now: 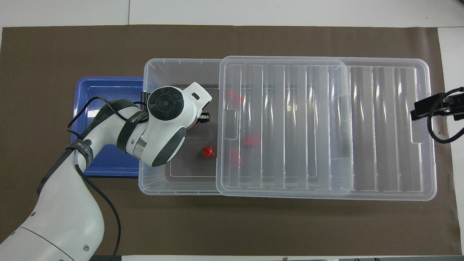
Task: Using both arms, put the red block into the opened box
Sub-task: 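Lower the red block into the box and open the left gripper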
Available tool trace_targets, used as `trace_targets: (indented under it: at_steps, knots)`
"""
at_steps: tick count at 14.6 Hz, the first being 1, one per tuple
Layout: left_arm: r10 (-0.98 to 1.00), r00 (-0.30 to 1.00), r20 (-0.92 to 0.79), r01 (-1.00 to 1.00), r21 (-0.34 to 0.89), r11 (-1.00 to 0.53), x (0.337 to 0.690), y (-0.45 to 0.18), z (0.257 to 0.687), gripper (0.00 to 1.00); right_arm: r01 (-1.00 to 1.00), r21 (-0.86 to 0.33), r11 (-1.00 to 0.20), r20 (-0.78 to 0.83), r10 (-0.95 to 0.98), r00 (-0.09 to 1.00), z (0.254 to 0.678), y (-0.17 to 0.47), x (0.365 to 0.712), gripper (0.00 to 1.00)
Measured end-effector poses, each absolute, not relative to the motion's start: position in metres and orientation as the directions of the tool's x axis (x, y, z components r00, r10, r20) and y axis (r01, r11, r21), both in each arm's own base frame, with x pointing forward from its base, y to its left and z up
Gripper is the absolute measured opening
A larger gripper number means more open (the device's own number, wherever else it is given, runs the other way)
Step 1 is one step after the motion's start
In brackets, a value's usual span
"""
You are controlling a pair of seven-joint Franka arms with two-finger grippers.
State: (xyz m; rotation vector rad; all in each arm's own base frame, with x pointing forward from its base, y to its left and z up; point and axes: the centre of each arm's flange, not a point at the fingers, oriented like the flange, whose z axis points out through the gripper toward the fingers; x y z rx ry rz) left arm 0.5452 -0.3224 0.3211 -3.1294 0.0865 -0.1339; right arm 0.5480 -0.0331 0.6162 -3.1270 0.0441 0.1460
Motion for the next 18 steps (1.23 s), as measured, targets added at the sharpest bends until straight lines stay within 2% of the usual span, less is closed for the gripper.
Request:
trace_targets:
  at_steps: [4,5,7,10,11,18]
  knots:
    - [-0.044,0.993,0.111,-0.045,0.008,-0.999,0.550,-0.317,0.321,0.38,-0.029,-0.009,-1.000,-0.093,-0.028,0.995,0.616,-0.033,0.548,1.00]
    - [-0.044,0.992,0.120,-0.046,0.014,-0.999,0.551,-0.318,0.322,0.44,-0.029,-0.009,-1.000,-0.093,-0.028,0.995,0.616,-0.033,0.548,1.00]
    - [-0.046,0.990,0.136,-0.050,0.025,-0.998,0.551,-0.320,0.324,0.63,-0.029,-0.009,-1.000,-0.093,-0.028,0.995,0.616,-0.033,0.548,1.00]
    - [-0.046,0.987,0.155,-0.052,0.036,-0.998,0.551,-0.324,0.333,0.97,-0.029,-0.009,-1.000,-0.093,-0.028,0.995,0.616,-0.033,0.548,1.00]
    - [-0.040,0.986,0.163,-0.047,0.040,-0.998,0.551,-0.325,0.338,1.00,-0.029,-0.009,-1.000,-0.093,-0.028,0.995,0.616,-0.033,0.548,1.00]
    - [-0.023,0.982,0.190,-0.030,0.034,-0.999,0.540,-0.323,0.394,1.00,-0.034,-0.009,-0.999,-0.094,-0.033,0.995,0.616,-0.036,0.548,1.00]
